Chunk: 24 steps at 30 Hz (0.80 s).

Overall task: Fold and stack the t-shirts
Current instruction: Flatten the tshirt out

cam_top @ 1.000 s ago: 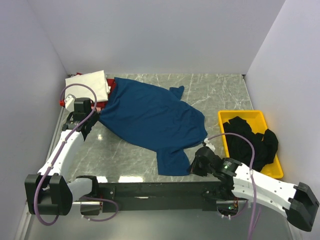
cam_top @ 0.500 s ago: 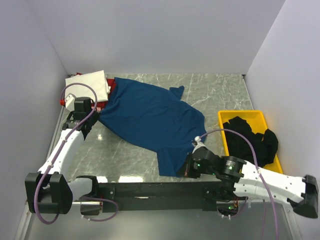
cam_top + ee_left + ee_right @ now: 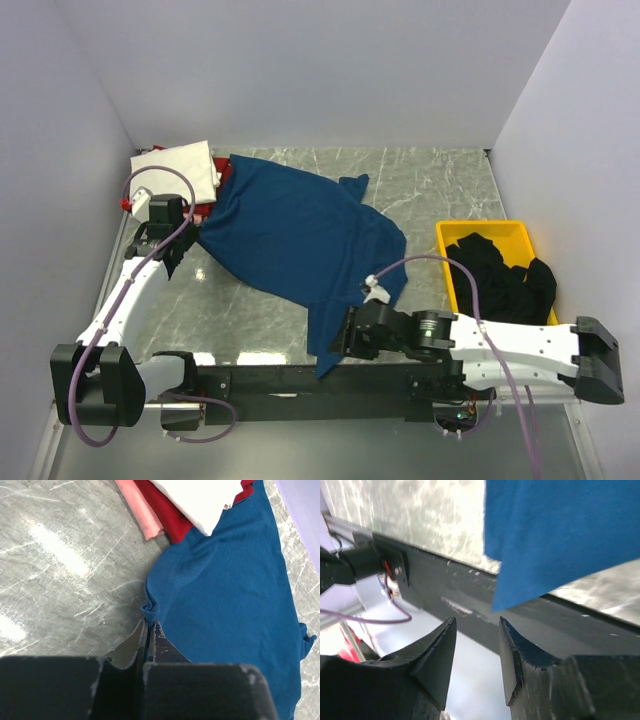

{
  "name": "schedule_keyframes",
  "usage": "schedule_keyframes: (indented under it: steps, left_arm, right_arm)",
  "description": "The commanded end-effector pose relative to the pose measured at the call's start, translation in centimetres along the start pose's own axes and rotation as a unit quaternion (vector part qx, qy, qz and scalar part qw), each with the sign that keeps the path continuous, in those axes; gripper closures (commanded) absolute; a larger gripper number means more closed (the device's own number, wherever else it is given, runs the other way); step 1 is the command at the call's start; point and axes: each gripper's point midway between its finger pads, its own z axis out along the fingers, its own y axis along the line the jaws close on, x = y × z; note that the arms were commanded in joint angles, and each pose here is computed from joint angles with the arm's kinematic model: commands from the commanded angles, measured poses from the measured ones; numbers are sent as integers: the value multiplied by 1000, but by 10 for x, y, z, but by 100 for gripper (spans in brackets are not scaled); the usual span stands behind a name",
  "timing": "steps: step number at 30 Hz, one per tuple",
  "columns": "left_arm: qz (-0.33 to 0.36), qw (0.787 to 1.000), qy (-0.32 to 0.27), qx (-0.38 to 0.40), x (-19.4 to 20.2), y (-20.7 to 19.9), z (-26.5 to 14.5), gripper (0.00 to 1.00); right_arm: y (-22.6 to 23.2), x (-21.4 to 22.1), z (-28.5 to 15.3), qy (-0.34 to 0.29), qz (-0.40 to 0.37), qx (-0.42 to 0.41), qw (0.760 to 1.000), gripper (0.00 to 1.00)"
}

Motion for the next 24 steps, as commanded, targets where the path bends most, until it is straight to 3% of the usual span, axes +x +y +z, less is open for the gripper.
schedule_keyframes:
  steps: [1, 6, 9, 15, 24]
  left_arm:
    - [-1, 1000, -18, 22, -14, -14, -5, 99]
    - [-3, 999, -19, 29, -16, -17, -7, 99]
    - [-3, 999, -19, 30, -16, -17, -8, 99]
    - [-4, 999, -15, 33, -15, -19, -7, 99]
    - [-3, 999, -19, 33, -16, -17, -9, 99]
  right_arm:
    - [-17, -25, -14, -77, 35, 9, 996, 53]
    - [-90, -51, -13, -122, 82, 67, 987, 55]
    - [-112, -77, -16, -158, 122, 67, 978, 56]
    - [-145, -94, -5, -170, 145, 136, 965, 54]
    - [-150, -101, 8, -167, 168, 140, 961, 54]
